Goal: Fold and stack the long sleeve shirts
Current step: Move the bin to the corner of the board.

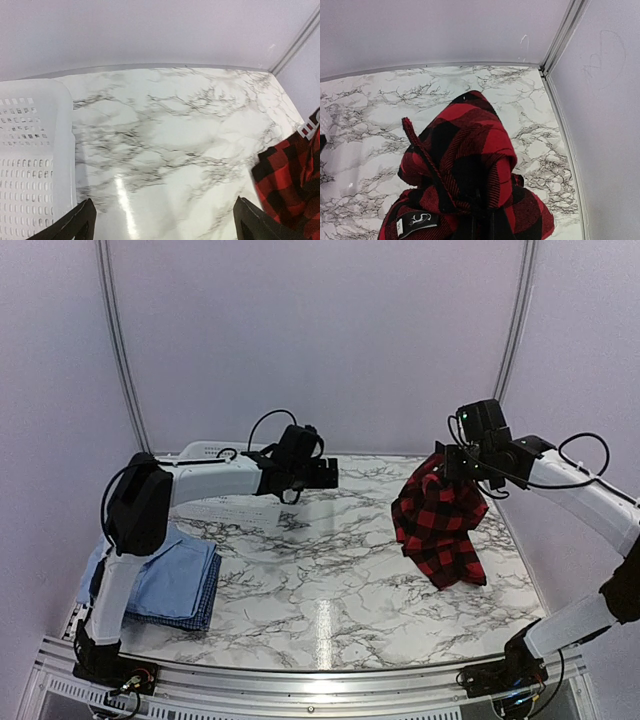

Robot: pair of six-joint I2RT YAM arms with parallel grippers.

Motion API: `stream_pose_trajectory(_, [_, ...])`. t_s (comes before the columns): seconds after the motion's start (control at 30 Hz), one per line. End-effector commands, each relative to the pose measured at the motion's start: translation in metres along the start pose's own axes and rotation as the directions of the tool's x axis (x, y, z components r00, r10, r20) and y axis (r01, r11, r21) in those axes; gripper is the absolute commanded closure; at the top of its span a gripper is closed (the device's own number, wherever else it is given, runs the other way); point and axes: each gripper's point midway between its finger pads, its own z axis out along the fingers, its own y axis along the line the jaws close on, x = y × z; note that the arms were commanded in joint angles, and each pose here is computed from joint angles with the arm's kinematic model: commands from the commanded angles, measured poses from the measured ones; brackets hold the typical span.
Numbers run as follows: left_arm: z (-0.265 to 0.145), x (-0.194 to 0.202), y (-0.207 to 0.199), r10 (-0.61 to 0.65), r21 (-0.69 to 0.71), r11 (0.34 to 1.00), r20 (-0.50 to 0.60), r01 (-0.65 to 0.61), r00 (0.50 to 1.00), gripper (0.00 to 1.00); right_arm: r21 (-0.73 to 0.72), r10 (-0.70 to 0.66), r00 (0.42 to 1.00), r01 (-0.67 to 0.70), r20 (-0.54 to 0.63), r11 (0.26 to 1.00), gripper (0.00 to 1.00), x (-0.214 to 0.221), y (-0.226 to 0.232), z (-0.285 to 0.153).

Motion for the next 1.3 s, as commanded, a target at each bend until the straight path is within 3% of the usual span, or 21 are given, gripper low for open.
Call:
stream_pose_trajectory(0.0, [0.000,0.046,0.082,-0.010,-0.062,0.998,-0.175,0.000,0.985,0.01,-0.063,0.056,0.998,-0.054,0.039,0.997,1.00,-0.007,0.005,-0.006])
stream_pose_trajectory(0.2, [-0.011,0.040,0.133,-0.005,0.015,1.000,-0.223,0.008,0.975,0.01,-0.110,0.055,0.998,-0.053,0.011,0.992,1.00,0.006,0.015,0.002])
stream_pose_trajectory(0.37, [-0.016,0.035,0.199,-0.073,-0.037,0.997,-0.247,0.066,0.966,0.01,-0.149,0.045,0.999,-0.046,-0.009,0.988,1.00,0.012,0.024,0.007])
stream_pose_trajectory(0.6, [-0.028,0.018,0.245,-0.130,-0.099,0.989,-0.213,0.111,0.968,0.01,-0.213,-0.028,1.000,0.026,-0.005,0.977,1.00,0.015,0.047,0.003])
stream_pose_trajectory(0.9, [-0.048,-0.026,0.221,-0.090,-0.018,0.996,-0.147,0.088,0.985,0.01,-0.341,-0.170,0.982,0.187,0.080,0.921,1.00,-0.008,0.109,-0.032])
stream_pose_trajectory(1.27, [-0.118,-0.090,0.154,-0.004,0.112,0.994,0.019,0.002,1.000,0.01,-0.488,-0.246,0.920,0.372,0.304,0.789,1.00,-0.078,0.183,-0.139])
